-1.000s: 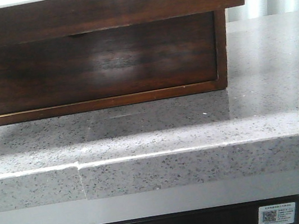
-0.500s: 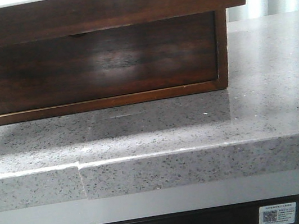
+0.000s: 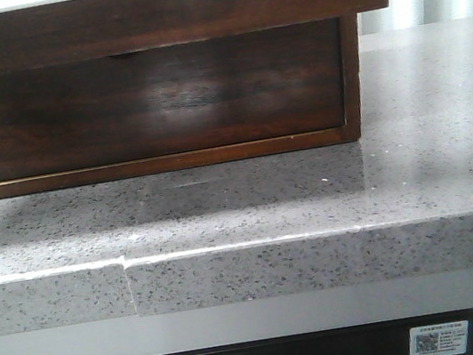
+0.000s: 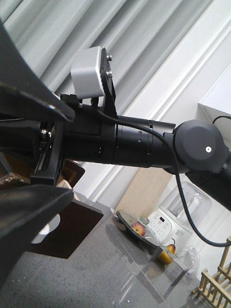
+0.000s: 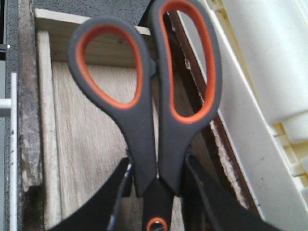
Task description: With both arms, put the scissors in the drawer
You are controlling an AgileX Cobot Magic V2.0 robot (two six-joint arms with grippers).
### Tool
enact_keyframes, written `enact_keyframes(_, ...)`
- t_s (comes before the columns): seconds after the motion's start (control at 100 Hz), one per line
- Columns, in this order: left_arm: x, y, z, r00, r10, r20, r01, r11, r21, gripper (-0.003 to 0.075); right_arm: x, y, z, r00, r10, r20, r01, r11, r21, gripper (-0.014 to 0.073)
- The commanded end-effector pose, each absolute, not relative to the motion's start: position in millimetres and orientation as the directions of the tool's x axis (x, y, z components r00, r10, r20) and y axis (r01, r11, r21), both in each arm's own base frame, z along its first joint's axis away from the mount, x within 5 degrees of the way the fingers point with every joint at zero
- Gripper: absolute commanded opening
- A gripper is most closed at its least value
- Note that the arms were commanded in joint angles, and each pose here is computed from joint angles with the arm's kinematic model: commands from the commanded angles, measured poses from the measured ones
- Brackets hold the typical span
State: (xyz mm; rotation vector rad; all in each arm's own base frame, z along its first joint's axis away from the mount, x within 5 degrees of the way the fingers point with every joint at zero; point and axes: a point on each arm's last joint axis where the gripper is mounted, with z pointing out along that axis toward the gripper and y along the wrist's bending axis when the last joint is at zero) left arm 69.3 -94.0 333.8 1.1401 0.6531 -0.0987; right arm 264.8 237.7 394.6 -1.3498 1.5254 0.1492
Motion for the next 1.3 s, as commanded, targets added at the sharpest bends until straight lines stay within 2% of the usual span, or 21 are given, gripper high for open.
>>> enact_keyframes(0.0,67.2,-93.5,347.4,0.817,0.183,-0.547,0.410,0.483,0.774,0.0295,260.1,231.3,425.8,0.259,-0.585,-0.769,-0.711,0.423,-0.561,0.0262)
enact_keyframes(0.07,66.9,-93.4,347.5,0.817,0.183,-0.546,0.409,0.483,0.774,0.0295,260.1,231.3,425.8,0.259,-0.585,-0.769,-0.711,0.423,-0.561,0.0299)
enact_keyframes(0.26,63.4,-89.3,349.4,0.817,0.203,-0.540,0.388,0.500,0.774,0.0295,259.7,231.3,424.9,0.255,-0.589,-0.767,-0.716,0.418,-0.559,0.0294)
enact_keyframes(0.38,54.6,-84.2,353.3,0.807,0.160,-0.568,0.415,0.531,0.739,0.0295,252.7,227.2,426.5,0.230,-0.600,-0.766,-0.744,0.399,-0.536,0.0283)
enact_keyframes(0.45,47.7,-80.1,355.8,0.799,0.131,-0.586,0.434,0.550,0.714,0.0287,245.6,222.3,431.4,0.188,-0.582,-0.791,-0.764,0.420,-0.491,0.0206)
enact_keyframes(0.51,40.6,-75.7,357.0,0.800,0.128,-0.587,0.430,0.560,0.708,0.0253,239.0,217.5,436.8,0.169,-0.571,-0.804,-0.773,0.429,-0.467,0.0082)
enact_keyframes(0.59,33.0,-69.0,357.4,0.789,0.141,-0.598,0.424,0.581,0.695,0.0150,227.9,209.4,445.2,0.170,-0.570,-0.804,-0.779,0.421,-0.464,-0.0081)
enact_keyframes(0.7,21.0,-59.1,357.7,0.765,0.126,-0.632,0.438,0.618,0.653,-0.0015,214.1,198.7,456.5,0.151,-0.545,-0.824,-0.786,0.440,-0.435,-0.0060)
enact_keyframes(0.88,3.1,-49.3,349.4,0.713,0.019,-0.701,0.528,0.644,0.554,-0.0019,186.5,175.6,470.5,0.192,-0.491,-0.850,-0.760,0.473,-0.446,-0.0060)
enact_keyframes(1.04,4.5,-46.1,325.3,0.622,-0.028,-0.782,0.595,0.666,0.450,-0.0019,155.5,147.2,474.3,0.253,-0.403,-0.880,-0.708,0.543,-0.452,-0.0060)
enact_keyframes(1.17,14.5,-44.7,302.0,0.496,-0.051,-0.867,0.639,0.698,0.324,-0.0019,129.0,121.3,459.5,0.297,-0.325,-0.898,-0.660,0.610,-0.439,-0.0060)
enact_keyframes(1.29,24.6,-42.8,285.5,0.404,-0.047,-0.913,0.631,0.737,0.241,-0.0019,99.7,92.6,439.4,0.353,-0.266,-0.897,-0.605,0.666,-0.436,-0.0060)
